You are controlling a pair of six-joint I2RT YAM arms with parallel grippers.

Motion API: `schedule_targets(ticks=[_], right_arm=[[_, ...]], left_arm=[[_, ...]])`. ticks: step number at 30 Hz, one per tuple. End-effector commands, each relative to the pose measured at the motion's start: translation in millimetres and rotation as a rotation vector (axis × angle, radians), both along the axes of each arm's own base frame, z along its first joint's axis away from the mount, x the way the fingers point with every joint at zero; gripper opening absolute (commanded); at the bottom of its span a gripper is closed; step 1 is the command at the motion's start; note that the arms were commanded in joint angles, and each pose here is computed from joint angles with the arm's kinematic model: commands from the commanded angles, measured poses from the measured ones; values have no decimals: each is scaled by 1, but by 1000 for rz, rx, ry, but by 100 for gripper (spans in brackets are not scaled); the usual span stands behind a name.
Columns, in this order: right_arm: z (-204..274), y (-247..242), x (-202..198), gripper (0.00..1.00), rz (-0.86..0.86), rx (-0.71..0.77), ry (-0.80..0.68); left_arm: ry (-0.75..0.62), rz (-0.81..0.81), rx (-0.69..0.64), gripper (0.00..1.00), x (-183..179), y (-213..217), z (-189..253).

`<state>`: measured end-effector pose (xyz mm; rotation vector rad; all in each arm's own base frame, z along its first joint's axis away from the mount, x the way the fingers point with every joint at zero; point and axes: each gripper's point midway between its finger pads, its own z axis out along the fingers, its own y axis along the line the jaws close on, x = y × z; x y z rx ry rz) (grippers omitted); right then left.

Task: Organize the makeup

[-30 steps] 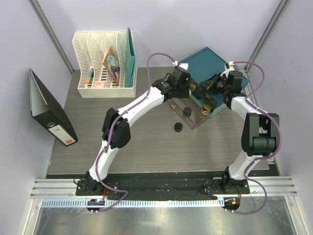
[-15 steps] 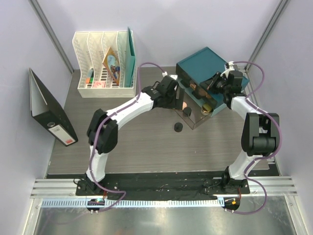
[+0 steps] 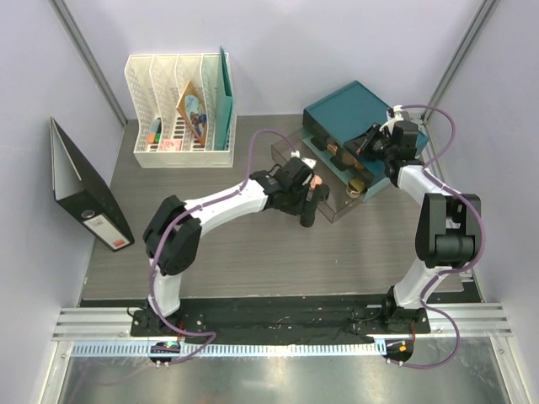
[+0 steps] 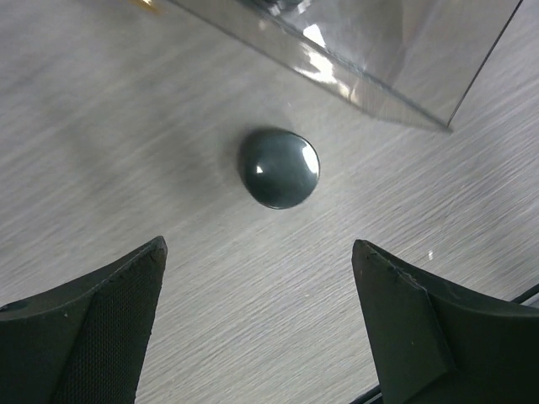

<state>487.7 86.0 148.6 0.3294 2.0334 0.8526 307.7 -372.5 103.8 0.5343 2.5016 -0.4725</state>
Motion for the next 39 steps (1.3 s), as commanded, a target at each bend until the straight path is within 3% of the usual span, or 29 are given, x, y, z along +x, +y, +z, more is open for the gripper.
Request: schedule_targets(ticks=[1,23,25,27,28,29,32,39], right_arm=[[-174,-4,-136,7,21,-85,747],[-174,-4,-137,7,23,-85,749],[-174,-5,-137,7,22,-84,749],[-174,-5,-137,7,22,-85,748],[-174,-5,-137,7,22,-84,749],[-174,-4,-137,7,22,-86,749],[-174,-4,-137,7,23,-85,748],[-174,-5,-137,7,22,-84,749]], left_arm=[[5,-76,17,90,-8,-16,-15],[45,-81,35,87,3,-49,-66],[55,-82,36,81,2,-49,-70],[61,-83,41,64,1,-48,-72],[82,-100,32,53,-3,-50,-75],[93,-104,38,30,-6,-49,-77],[107,-112,41,3,-11,-46,-80],[59,-104,41,0,-14,-31,-55]])
